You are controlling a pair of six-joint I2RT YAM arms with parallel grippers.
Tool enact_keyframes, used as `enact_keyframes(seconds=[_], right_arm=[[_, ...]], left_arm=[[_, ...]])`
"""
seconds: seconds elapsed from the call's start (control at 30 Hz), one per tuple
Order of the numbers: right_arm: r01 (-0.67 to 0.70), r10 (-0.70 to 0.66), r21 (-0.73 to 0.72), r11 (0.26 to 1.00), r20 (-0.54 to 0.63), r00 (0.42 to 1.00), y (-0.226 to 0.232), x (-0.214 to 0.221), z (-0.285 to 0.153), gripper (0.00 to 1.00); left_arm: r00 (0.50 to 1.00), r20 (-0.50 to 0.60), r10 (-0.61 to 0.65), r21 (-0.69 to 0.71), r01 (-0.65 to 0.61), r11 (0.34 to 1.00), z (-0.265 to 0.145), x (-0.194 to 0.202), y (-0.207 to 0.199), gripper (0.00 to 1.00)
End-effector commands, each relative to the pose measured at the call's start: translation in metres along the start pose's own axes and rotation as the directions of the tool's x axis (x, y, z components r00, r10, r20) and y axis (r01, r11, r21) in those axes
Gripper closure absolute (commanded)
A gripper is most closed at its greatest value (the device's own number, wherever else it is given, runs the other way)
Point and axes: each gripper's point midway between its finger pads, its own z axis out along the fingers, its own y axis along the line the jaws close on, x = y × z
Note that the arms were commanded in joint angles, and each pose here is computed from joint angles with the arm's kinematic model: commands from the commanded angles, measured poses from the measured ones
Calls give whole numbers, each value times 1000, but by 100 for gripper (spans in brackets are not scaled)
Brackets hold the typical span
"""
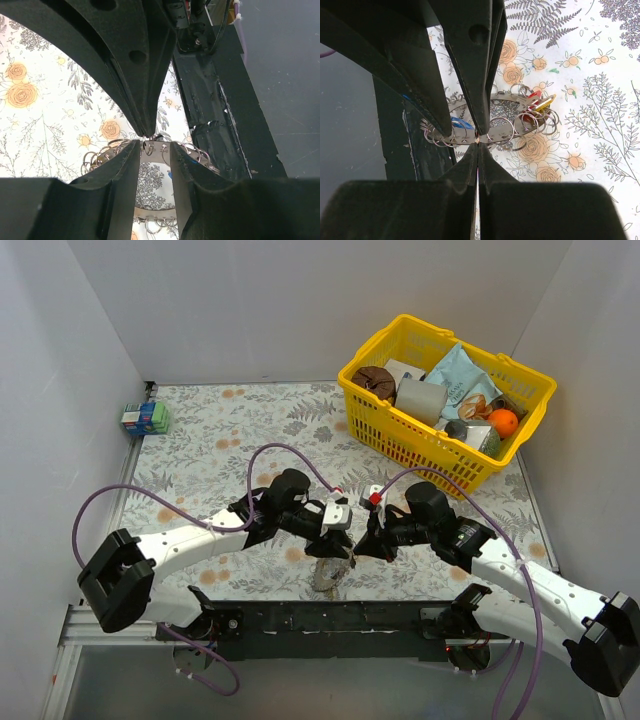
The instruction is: Put the keys on the keyring
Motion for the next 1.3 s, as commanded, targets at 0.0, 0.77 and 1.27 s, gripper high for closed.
enact_keyframes(seconds=[0.0,0.77,1.27], right_arm=[[46,-45,-11,999,46,998,3,-15,-1,99],[53,-52,-6,999,58,997,4,-15,-3,99],[53,-53,-1,999,60,997,3,-15,-3,99]], left_arm=[[998,51,35,16,-36,999,4,-19,4,71],[998,54,23,38,-25,999,12,-19,8,87],[999,35,8,45,-10,999,14,-11,7,88]])
